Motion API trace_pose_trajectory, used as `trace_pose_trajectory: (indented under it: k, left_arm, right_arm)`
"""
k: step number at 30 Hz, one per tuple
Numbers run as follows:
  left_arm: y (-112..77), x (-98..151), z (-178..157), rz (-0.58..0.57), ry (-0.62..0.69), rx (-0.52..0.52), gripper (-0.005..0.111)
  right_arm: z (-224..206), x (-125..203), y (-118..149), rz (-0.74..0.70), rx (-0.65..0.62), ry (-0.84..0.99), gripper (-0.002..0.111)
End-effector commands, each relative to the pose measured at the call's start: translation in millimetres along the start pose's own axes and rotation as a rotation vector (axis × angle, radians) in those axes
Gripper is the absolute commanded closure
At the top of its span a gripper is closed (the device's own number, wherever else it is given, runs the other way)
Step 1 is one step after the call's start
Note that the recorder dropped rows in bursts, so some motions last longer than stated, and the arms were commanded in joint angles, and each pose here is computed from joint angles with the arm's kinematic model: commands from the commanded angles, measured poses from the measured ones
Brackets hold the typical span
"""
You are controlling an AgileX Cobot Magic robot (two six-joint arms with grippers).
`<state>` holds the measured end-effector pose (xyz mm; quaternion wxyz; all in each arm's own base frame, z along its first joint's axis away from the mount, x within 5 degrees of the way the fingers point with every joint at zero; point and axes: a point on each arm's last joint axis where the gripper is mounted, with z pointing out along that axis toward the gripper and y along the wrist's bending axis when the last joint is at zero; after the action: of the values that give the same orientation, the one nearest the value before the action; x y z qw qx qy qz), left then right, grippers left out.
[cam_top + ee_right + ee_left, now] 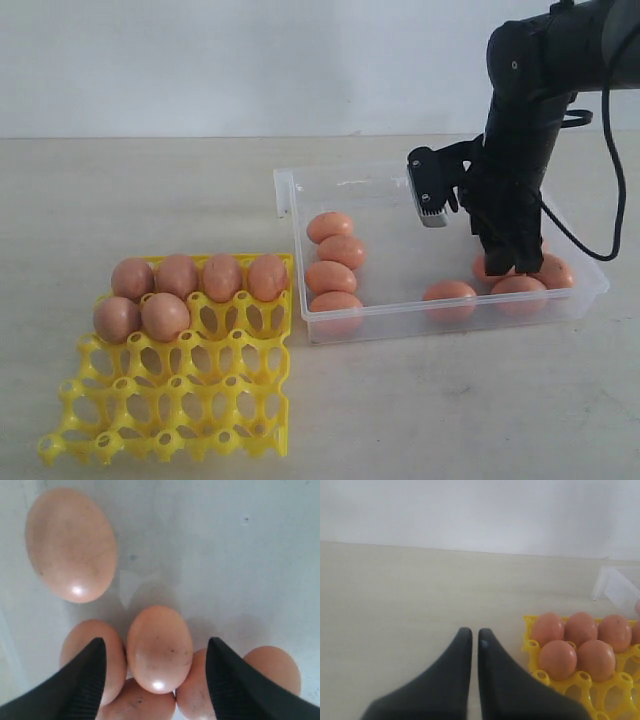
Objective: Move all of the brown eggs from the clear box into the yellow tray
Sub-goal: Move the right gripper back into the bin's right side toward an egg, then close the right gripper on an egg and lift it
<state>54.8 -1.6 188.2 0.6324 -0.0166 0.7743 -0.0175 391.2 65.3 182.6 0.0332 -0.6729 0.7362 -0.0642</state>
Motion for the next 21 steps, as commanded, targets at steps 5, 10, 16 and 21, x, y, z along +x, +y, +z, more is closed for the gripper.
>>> trace_pose_trajectory:
  k: [5,10,16,21]
  left_arm:
    - [-0.1,0.5,0.1,0.006,-0.006,0.004,0.103]
    - [-0.1,0.5,0.1,0.006,-0.006,0.004,0.103]
    - [-0.1,0.5,0.1,0.006,-0.006,0.004,0.103]
    - [-0.1,0.5,0.1,0.006,-0.006,0.004,0.103]
  right_arm:
    - [18.3,3.8,-3.3,-0.002,-0.016,0.014,0.057]
    - [29.2,10.2,-4.5,0.011,-0.036,0.041,0.057]
    - [39.7,30.4,-7.9,0.094,-0.055,0.073,0.057]
    - [40.0,37.8,-9.6,0.112,-0.050,0.079,0.070]
